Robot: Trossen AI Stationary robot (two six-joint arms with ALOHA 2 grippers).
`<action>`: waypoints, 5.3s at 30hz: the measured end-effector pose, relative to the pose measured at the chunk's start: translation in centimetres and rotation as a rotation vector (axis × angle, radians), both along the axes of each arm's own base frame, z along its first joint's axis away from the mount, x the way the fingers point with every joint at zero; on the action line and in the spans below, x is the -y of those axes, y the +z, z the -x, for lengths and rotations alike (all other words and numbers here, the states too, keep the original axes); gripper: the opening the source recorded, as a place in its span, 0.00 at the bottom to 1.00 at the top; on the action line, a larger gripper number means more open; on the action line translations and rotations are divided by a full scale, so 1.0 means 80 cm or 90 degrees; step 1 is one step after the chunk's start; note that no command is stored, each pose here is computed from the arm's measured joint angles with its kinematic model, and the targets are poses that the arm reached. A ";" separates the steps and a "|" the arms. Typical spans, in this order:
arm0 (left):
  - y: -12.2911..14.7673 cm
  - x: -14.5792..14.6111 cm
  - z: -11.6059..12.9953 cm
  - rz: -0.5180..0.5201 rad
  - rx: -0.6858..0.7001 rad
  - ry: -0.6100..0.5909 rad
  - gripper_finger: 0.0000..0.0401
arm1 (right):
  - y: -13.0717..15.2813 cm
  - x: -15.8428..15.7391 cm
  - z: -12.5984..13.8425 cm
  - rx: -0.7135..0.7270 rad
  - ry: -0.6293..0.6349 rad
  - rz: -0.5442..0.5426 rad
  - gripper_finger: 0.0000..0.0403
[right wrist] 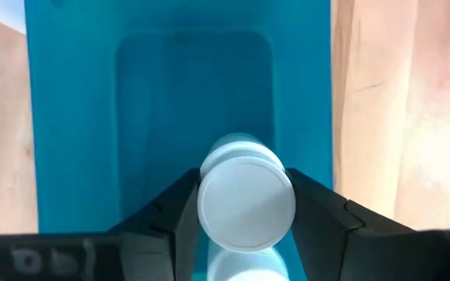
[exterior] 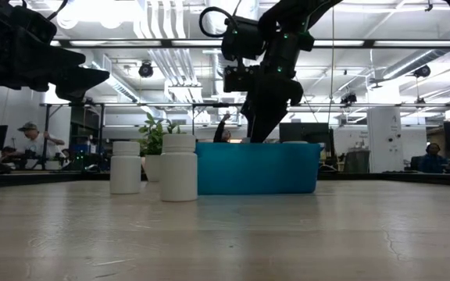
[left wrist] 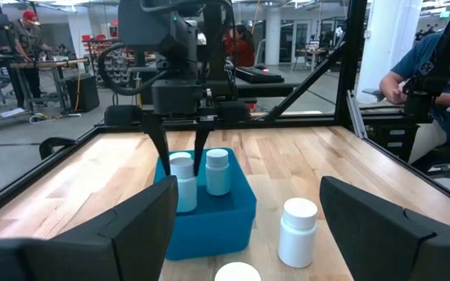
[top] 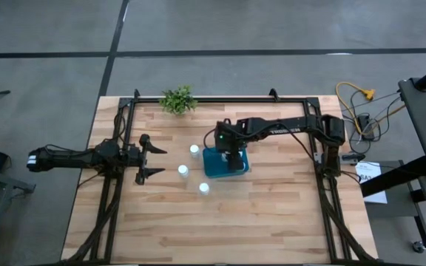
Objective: Pick and place pill bottles into a basket
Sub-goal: Put the white medicine bottle into the blue bin
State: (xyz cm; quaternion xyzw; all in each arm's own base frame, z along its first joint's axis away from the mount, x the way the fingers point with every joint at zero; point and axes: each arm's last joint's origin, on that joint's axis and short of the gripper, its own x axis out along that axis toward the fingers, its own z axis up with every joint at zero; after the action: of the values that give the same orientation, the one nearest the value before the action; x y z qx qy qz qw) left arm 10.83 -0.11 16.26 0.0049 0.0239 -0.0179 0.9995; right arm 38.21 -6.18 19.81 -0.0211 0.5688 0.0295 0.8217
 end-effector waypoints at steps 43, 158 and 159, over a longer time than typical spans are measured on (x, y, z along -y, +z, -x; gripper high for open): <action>0.000 0.000 0.000 0.000 0.000 0.000 0.74 | 0.026 0.015 -0.006 0.027 -0.021 -0.035 0.37; 0.000 0.000 0.000 0.000 0.000 0.000 0.74 | 0.038 0.021 -0.028 -0.032 -0.031 -0.027 0.56; 0.000 0.000 0.000 0.000 0.000 0.000 0.74 | 0.042 0.021 -0.027 -0.028 -0.033 -0.026 0.56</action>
State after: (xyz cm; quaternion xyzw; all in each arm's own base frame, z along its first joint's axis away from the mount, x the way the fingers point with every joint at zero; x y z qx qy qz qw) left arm 10.83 -0.11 16.26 0.0049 0.0238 -0.0178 0.9995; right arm 40.35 -7.83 23.21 0.0116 0.5862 0.0202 0.8098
